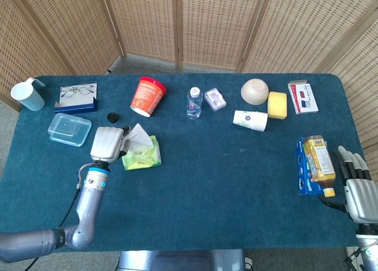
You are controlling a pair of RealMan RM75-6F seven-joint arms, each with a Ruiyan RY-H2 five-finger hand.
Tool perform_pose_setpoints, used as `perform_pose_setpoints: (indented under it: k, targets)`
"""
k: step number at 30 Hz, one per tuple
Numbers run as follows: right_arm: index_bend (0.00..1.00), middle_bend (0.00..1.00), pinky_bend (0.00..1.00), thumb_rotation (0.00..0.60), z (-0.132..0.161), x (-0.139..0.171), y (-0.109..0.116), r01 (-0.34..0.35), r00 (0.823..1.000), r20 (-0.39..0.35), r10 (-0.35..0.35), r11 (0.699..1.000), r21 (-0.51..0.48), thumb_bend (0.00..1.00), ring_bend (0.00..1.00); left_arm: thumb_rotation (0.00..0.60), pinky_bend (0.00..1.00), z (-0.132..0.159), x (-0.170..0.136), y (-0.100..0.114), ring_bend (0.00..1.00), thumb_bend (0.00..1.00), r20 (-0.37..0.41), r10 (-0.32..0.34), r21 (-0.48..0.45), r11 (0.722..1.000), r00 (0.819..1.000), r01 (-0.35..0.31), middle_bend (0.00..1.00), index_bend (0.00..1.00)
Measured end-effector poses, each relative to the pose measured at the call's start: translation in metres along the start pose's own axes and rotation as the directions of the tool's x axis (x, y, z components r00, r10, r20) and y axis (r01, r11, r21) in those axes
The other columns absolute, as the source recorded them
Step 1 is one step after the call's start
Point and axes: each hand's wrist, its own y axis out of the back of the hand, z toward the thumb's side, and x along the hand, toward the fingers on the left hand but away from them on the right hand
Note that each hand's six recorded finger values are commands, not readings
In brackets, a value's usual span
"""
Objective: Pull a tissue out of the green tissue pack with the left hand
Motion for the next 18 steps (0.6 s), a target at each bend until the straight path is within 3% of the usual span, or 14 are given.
perform_pose_setpoints:
  k: [4,8,11,15,18]
  targets:
    - [0.00,0.00,0.00,0.600,0.001,0.000,-0.002,-0.003,1.000,-0.002,0.003,1.000,0.008,0.00,0.00,0.600,0.69,-0.006,-0.007,0.041,0.66,0.51,0.047,0.101,-0.037,0.994,0.994,-0.099,0.80,0.77]
    - [0.00,0.00,0.00,0.600,0.002,0.000,-0.004,-0.009,1.000,-0.002,0.009,1.000,0.016,0.00,0.00,0.600,0.69,-0.013,-0.020,0.085,0.66,0.51,0.091,0.193,-0.071,0.980,0.977,-0.187,0.80,0.77]
    - [0.00,0.00,0.00,0.600,0.003,0.000,-0.006,-0.011,1.000,-0.003,0.011,1.000,0.022,0.00,0.00,0.600,0.69,-0.016,-0.031,0.106,0.66,0.51,0.124,0.240,-0.082,0.970,0.963,-0.231,0.80,0.77]
    - [0.00,0.00,0.00,0.600,0.004,0.001,-0.006,-0.009,1.000,-0.005,0.009,1.000,0.025,0.00,0.00,0.600,0.69,-0.021,-0.051,0.118,0.66,0.51,0.175,0.249,-0.085,0.968,0.953,-0.237,0.80,0.77]
    - [0.00,0.00,0.00,0.600,0.005,0.001,-0.006,-0.008,1.000,-0.006,0.008,1.000,0.027,0.00,0.00,0.600,0.69,-0.028,-0.068,0.110,0.66,0.51,0.214,0.201,-0.053,0.979,0.956,-0.195,0.80,0.77]
